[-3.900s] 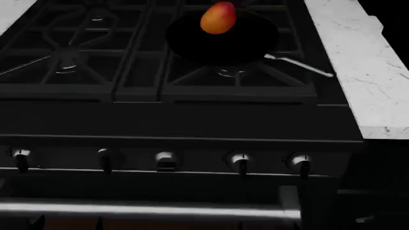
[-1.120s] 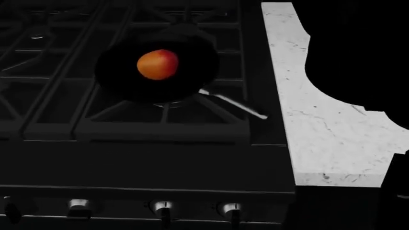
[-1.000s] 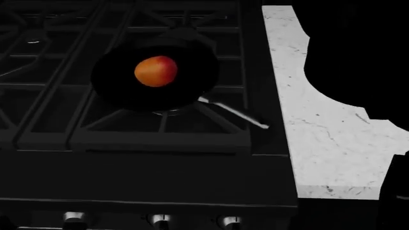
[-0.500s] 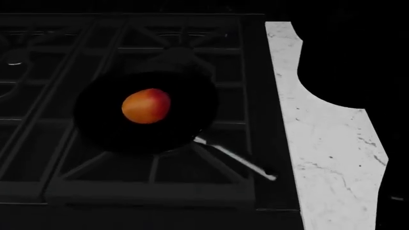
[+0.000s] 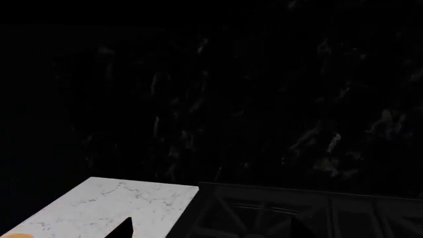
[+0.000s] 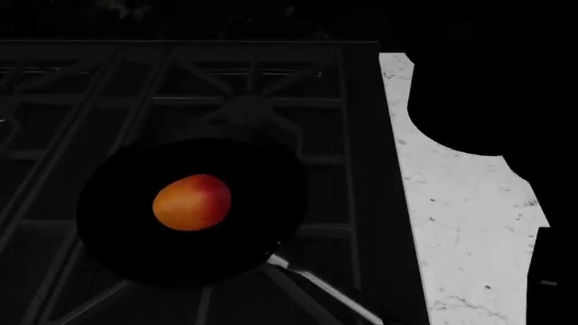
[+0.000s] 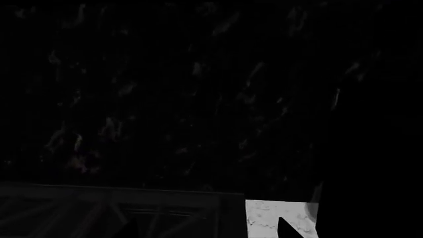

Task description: Pick the mango from the pan and place it in the bowl.

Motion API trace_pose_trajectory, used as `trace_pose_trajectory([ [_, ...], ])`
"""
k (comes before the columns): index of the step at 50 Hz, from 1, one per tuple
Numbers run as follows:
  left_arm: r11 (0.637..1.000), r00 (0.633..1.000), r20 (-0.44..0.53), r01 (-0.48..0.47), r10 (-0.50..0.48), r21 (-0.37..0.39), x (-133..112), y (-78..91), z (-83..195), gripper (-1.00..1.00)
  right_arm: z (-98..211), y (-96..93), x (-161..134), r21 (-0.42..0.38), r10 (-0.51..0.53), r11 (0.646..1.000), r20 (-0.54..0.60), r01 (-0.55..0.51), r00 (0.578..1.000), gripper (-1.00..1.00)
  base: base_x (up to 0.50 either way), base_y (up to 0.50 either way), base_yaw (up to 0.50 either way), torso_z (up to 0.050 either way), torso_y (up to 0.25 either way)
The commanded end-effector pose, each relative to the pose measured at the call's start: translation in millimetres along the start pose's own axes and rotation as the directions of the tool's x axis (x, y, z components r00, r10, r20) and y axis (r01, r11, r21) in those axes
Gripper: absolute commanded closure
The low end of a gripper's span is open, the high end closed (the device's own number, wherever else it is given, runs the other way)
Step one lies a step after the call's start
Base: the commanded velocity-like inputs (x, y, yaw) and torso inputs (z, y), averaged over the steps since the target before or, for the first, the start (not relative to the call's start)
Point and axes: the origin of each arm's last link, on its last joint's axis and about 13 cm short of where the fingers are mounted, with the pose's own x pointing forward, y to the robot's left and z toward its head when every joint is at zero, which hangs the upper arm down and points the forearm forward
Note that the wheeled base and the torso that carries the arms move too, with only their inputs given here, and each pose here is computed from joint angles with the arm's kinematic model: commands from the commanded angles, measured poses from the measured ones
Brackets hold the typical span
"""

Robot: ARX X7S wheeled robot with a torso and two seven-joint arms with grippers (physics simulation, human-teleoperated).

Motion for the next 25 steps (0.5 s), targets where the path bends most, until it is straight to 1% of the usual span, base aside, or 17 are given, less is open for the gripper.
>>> trace_pose_trajectory([
  [1,1.000,1.000,-0.013,0.008,-0.008,-0.027,0.1,1.2,-3.6,-1.00,-0.2,2.5,0.9,-0.004,0.015,1.000,0.023,-0.015,1.000,-1.00,0.00,0.00,0.00,0.000,0.000],
  [15,1.000,1.000,-0.016,0.009,-0.009,-0.029,2.3,0.9,-5.7,-1.00,-1.8,4.3,-1.4,-0.007,0.022,1.000,0.013,-0.022,1.000,-1.00,0.00,0.21,0.00,0.000,0.000],
  [25,1.000,1.000,-0.017,0.006,-0.007,-0.024,1.6,0.1,-4.7,-1.00,-4.5,1.0,1.6,0.004,0.017,1.000,0.001,-0.017,1.000,-1.00,0.00,0.22,0.00,0.000,0.000],
])
